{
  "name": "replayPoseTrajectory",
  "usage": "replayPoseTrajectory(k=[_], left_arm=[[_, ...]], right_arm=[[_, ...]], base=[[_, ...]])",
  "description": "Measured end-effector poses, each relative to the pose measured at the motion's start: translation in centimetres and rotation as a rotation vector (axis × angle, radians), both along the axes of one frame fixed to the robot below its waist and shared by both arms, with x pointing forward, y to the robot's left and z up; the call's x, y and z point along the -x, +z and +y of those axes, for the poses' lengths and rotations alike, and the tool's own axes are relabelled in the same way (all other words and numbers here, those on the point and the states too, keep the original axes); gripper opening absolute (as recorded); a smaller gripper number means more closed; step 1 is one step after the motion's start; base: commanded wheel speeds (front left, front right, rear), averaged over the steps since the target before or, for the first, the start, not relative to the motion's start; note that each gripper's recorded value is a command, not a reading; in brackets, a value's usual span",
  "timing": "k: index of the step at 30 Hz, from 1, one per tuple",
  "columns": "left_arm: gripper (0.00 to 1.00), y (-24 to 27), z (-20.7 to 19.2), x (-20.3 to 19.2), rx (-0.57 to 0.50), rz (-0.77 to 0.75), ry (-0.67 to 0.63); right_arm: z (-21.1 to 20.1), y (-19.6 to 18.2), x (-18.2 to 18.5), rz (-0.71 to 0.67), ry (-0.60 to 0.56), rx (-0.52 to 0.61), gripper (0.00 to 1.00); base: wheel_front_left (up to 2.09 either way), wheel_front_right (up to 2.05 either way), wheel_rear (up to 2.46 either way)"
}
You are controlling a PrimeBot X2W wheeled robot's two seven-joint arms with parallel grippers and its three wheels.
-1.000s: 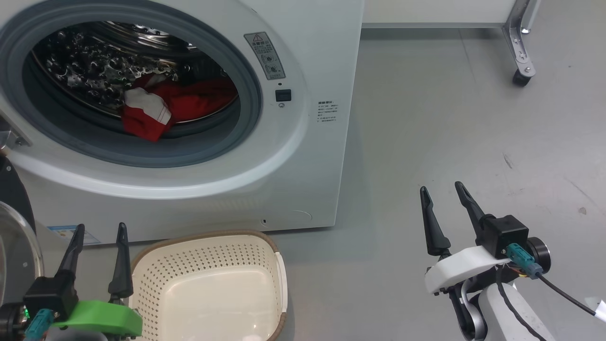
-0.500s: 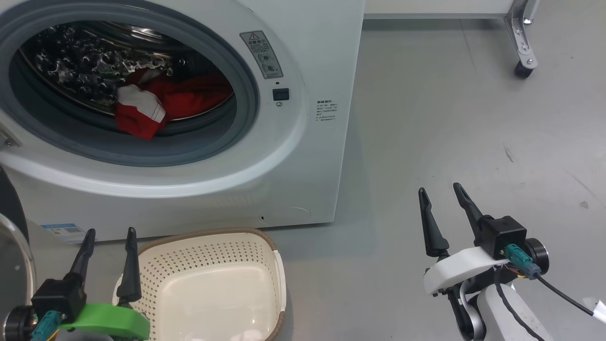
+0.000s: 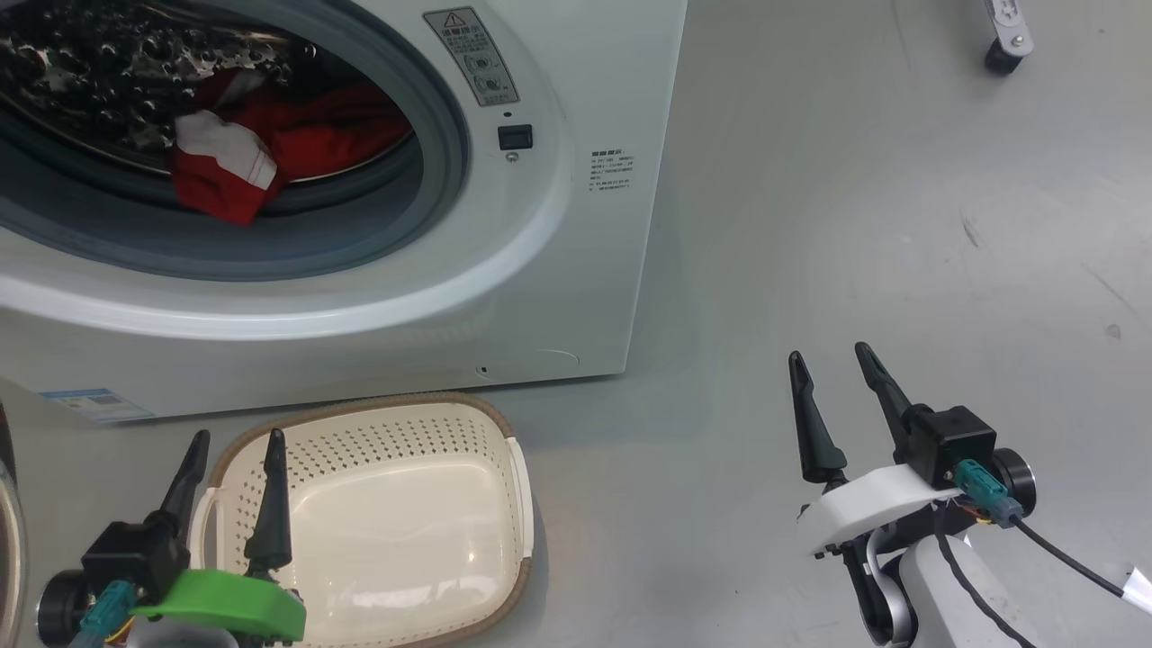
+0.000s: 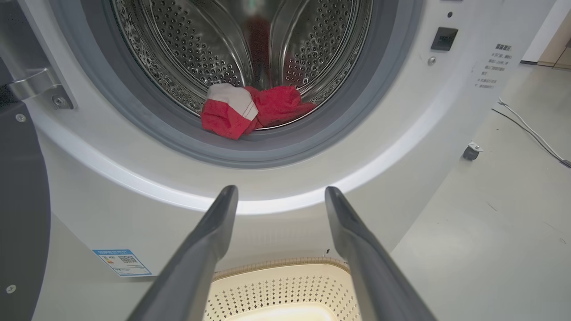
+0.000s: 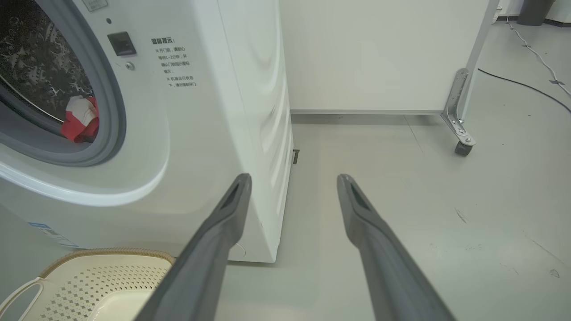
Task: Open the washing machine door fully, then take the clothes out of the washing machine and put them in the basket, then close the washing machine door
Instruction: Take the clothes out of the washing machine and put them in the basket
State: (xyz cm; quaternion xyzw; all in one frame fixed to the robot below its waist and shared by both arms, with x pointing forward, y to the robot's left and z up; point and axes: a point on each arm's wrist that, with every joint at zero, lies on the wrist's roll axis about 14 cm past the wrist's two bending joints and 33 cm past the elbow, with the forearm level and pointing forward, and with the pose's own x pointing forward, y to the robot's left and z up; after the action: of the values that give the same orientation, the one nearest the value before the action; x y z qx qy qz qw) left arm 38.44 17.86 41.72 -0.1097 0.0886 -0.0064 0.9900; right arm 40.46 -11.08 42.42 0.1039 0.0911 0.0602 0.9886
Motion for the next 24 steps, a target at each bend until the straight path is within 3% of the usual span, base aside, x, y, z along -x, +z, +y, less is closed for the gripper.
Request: replayPoseTrajectory(k=[10,24], left_arm=[[1.0,0.8,-2.2,-5.3,0.062,-0.06,-0.052],[1.0,2.3,-2.3,-14.6,-0.002,-0.138,-0.13]], right_arm=[[0.6,-1.5,-1.4,0.032,0.008,-0.009,1.0],[0.8,-3.8,-2.8,0.079,0.01,-0.009,1.0]], base=[[0.0,0.0,0.0],[0.0,0.0,0.0]])
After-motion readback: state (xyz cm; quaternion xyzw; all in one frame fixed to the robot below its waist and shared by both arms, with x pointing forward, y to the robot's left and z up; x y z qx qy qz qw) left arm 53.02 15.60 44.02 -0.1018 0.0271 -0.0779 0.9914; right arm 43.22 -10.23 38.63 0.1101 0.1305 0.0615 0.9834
